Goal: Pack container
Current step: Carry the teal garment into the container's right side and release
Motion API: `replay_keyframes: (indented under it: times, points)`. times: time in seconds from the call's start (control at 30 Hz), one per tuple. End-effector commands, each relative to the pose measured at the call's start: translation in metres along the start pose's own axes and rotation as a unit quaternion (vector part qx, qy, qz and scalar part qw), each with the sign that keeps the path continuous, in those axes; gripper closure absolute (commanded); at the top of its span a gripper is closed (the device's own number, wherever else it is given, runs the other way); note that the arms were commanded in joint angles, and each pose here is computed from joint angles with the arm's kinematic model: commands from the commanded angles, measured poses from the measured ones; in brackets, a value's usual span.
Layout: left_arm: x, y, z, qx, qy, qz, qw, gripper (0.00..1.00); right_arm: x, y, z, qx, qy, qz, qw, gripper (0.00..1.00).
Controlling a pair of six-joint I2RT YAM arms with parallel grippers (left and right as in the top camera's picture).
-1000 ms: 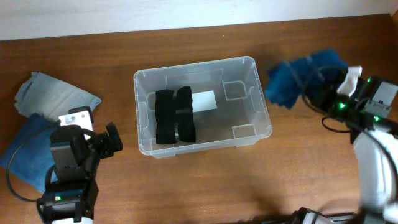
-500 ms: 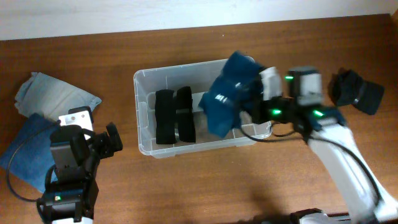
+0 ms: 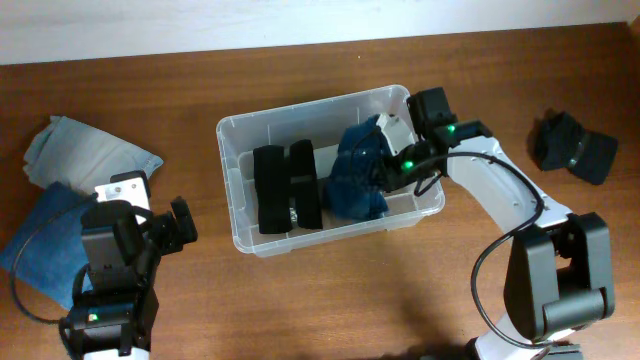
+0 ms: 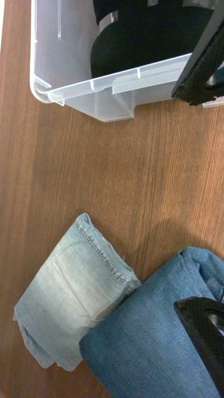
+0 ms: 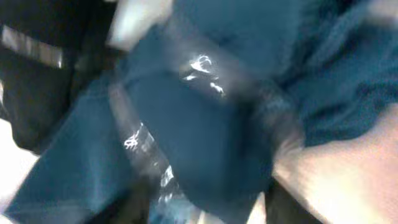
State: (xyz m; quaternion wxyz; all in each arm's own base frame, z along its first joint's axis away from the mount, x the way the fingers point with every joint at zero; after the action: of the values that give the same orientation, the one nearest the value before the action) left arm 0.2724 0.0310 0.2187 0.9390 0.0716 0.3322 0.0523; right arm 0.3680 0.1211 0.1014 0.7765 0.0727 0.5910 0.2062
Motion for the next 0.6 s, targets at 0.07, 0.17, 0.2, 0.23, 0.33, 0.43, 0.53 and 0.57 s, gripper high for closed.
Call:
replay_keyframes:
  times: [0.07,0.17,0.2,0.23,0.33,0.43,0.53,0.57]
  points:
    - [-0.004,0.002,0.009,-0.007,-0.011,-0.001,1.000,0.01,-0.027,0.010,0.025,-0.040,-0.025,-0.032,0.998,0.11]
    - [-0.004,0.002,0.008,-0.007,-0.009,-0.001,1.000,0.01,-0.047,0.023,0.034,-0.048,-0.028,-0.037,0.998,0.00]
    - [-0.004,0.002,0.008,-0.007,-0.009,-0.001,1.000,0.01,-0.056,0.026,0.038,-0.050,-0.035,-0.040,0.997,0.01]
    - [-0.004,0.002,0.008,-0.007,-0.010,-0.001,1.000,0.01,-0.065,0.028,0.044,-0.048,-0.045,-0.045,0.997,0.01]
    - [-0.004,0.002,0.008,-0.007,-0.010,-0.001,1.000,0.01,-0.098,0.016,0.063,0.011,-0.095,-0.101,0.990,0.01]
    - [-0.004,0.002,0.008,-0.007,-0.010,-0.001,1.000,0.01,-0.130,-0.013,0.069,0.091,-0.139,-0.161,0.973,0.01]
    - [-0.004,0.002,0.008,-0.007,-0.010,-0.001,1.000,0.01,-0.140,-0.038,0.062,0.136,-0.137,-0.171,0.966,0.01]
    - [-0.004,0.002,0.008,-0.007,-0.010,-0.001,1.000,0.01,-0.140,-0.045,0.058,0.147,-0.129,-0.174,0.965,0.01]
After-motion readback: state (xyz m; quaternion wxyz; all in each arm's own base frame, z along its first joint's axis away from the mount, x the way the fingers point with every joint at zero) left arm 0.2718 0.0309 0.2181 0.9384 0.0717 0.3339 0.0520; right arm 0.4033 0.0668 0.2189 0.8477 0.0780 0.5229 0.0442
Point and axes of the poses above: each gripper's point midway between its finger pads, its own x axis out along the fingers, its own y axis along the line the jaws close on, z = x × y, the point moved 2 cm from there along -x, back along the fingers, and after that the axes turned 12 degrees about x, right-handed, at the moved point
